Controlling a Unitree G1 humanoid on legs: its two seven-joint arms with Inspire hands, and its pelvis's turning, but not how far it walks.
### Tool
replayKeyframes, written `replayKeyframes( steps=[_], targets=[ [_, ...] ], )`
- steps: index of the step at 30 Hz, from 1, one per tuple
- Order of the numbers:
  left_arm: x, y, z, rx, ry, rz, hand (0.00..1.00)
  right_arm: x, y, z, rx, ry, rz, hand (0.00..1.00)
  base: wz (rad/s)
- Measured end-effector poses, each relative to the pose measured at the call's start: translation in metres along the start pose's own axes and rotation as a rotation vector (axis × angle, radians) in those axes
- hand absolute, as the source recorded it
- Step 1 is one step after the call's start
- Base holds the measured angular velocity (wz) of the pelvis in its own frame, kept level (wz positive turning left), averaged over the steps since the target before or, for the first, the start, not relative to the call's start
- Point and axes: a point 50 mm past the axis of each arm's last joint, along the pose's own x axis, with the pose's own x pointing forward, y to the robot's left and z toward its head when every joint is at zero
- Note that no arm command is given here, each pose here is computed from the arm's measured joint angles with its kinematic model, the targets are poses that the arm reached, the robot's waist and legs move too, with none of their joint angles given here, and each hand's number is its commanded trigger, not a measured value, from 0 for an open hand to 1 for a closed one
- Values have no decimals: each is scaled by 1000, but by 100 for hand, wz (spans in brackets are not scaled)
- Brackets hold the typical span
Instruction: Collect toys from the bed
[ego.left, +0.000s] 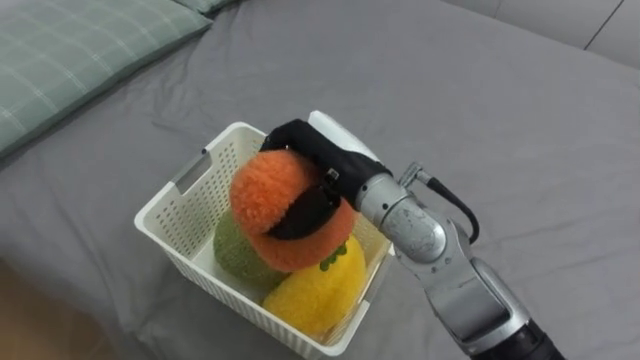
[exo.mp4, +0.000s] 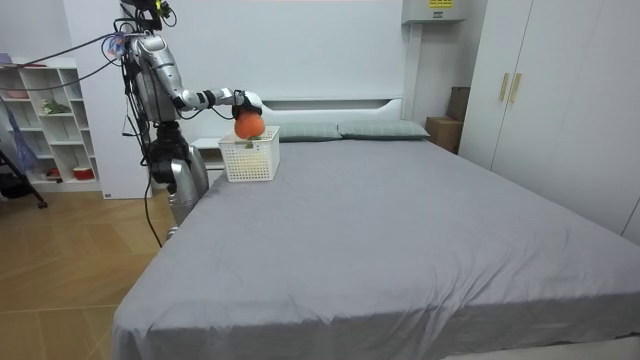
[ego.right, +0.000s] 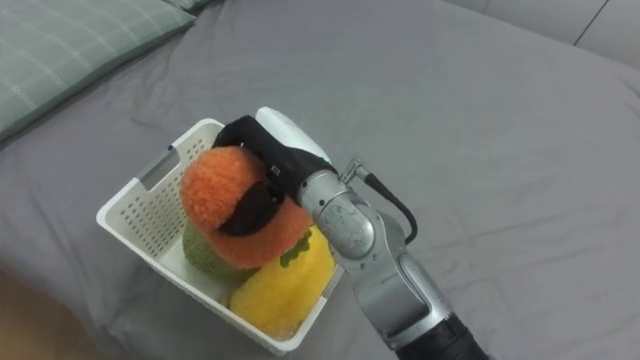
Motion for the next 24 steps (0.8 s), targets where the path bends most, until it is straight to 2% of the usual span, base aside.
replayKeyframes(
  steps=[19, 24],
  targets=[
    [1, 3, -1, 3, -2, 7, 0, 0, -1, -12, -9, 38, -48, 0, 0],
    [2, 8, 9, -24, -39, 28, 0, -2, -9, -14, -9, 45, -107, 0, 0]
  ],
)
